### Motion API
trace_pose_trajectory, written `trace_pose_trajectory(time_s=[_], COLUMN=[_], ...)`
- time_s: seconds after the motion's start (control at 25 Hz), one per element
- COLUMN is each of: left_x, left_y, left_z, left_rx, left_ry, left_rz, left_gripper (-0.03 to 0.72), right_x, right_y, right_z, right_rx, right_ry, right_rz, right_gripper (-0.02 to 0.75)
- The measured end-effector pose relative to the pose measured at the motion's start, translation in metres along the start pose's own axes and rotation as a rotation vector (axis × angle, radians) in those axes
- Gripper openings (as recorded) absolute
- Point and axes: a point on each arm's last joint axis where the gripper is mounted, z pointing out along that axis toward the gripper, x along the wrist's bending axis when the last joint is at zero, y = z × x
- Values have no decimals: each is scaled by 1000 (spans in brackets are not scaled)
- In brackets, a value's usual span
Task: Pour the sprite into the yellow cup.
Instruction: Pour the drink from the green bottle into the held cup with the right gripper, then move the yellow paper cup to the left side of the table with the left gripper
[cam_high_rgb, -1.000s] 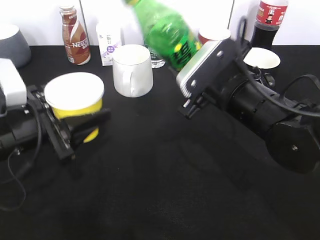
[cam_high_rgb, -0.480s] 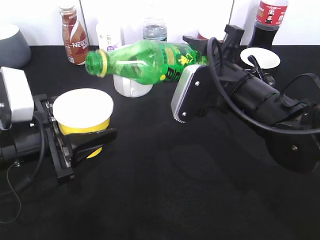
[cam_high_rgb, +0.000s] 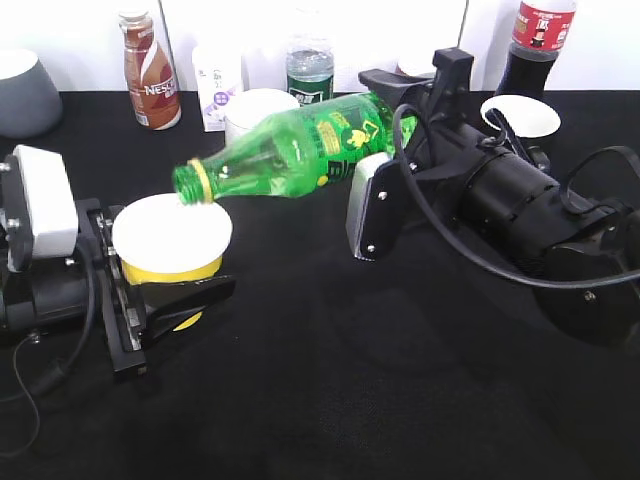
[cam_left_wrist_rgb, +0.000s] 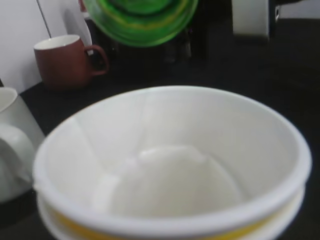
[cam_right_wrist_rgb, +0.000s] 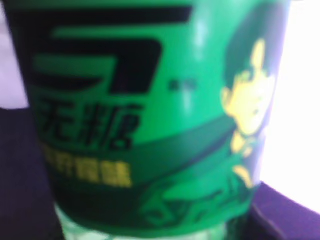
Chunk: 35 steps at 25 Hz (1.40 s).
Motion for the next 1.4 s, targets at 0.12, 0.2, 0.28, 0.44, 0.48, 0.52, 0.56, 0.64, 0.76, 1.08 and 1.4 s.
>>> trace_pose_trajectory(time_s=[0.12,0.2,0.28,0.44,0.48,0.52,0.56,0.64,0.76,1.08,1.4], left_x=[0,-1,-1,-1,-1,-1,-1,-1,-1,-2,1], left_y=[0,0,-1,-1,-1,-1,-1,-1,0,0,3], left_z=[0,0,0,0,0,0,0,0,0,0,0], left_rx=[1,3,7,9,9,9,9,10,5,-5,-34], left_ry=[-4,-9,-11,-10,-10,-11,-11,-12,-14,-17,8], left_rz=[2,4,6,6,6,6,6,7,7,8,-6], left_gripper=[460,460,460,460,460,460,460,460,460,460,460], right_x=[-2,-2,-2,-2,-2,-2,-2,-2,-3,-3,-1], right_y=[0,0,0,0,0,0,0,0,0,0,2], right_z=[0,0,0,0,0,0,0,0,0,0,0], right_rx=[-1,-3,-3,-3,-3,-3,-3,-3,-3,-4,-24], right_ry=[-19,-22,-22,-22,-24,-24,-24,-26,-28,-29,-7], right_rz=[-23,-40,-49,-55,-56,-56,-56,-56,-56,4,605], right_gripper=[428,428,428,428,428,428,428,427,427,427,427])
